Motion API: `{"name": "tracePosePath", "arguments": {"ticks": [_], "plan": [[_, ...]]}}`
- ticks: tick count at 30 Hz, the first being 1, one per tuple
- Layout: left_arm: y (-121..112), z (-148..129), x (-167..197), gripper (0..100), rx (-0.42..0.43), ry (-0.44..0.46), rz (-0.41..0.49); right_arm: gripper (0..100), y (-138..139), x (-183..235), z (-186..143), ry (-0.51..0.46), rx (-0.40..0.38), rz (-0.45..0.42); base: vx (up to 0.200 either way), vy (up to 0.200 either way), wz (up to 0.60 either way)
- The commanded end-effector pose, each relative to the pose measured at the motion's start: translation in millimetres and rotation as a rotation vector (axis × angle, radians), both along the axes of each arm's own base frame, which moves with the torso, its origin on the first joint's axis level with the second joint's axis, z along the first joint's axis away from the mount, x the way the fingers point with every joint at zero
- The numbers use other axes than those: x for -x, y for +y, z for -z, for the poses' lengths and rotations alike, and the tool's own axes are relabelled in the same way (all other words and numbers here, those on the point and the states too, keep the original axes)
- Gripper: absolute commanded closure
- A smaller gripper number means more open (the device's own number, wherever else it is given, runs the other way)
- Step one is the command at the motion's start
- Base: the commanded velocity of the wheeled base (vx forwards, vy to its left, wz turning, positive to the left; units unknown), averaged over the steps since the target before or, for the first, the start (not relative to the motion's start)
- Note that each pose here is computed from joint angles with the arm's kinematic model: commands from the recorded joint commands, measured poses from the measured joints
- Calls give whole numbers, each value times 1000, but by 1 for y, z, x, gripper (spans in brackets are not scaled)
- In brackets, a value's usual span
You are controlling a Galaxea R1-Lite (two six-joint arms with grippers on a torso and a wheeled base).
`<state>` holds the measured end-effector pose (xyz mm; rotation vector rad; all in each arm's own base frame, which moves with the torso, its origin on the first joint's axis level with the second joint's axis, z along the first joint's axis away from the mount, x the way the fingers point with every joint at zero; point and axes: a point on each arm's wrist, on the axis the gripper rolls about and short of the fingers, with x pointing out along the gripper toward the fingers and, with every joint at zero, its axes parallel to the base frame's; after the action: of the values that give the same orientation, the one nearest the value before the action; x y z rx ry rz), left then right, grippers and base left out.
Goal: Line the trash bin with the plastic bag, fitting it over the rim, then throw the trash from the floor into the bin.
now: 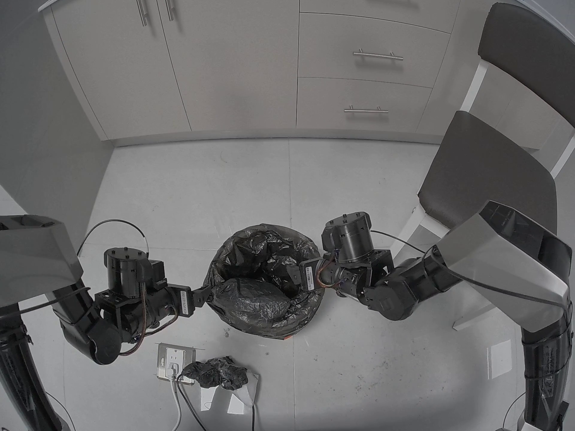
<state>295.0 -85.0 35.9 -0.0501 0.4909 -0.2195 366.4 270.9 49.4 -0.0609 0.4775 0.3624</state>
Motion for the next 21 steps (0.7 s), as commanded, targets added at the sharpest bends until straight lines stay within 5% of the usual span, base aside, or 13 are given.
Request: {"name": "tracePosePath", "arguments": {"ticks": [1,7,21], "plan": [[8,-23,16,0,1,-38,4,0,-5,23,-23,-25,-26,-24,0,0,0],[6,-28,19,0,-1,-13,21,0,-3,34,-27,-104,-91,-45,0,0,0],[-8,11,-7,0,-30,136,159,0,-24,10,-15,-56,-191,7,0,0,0]]}}
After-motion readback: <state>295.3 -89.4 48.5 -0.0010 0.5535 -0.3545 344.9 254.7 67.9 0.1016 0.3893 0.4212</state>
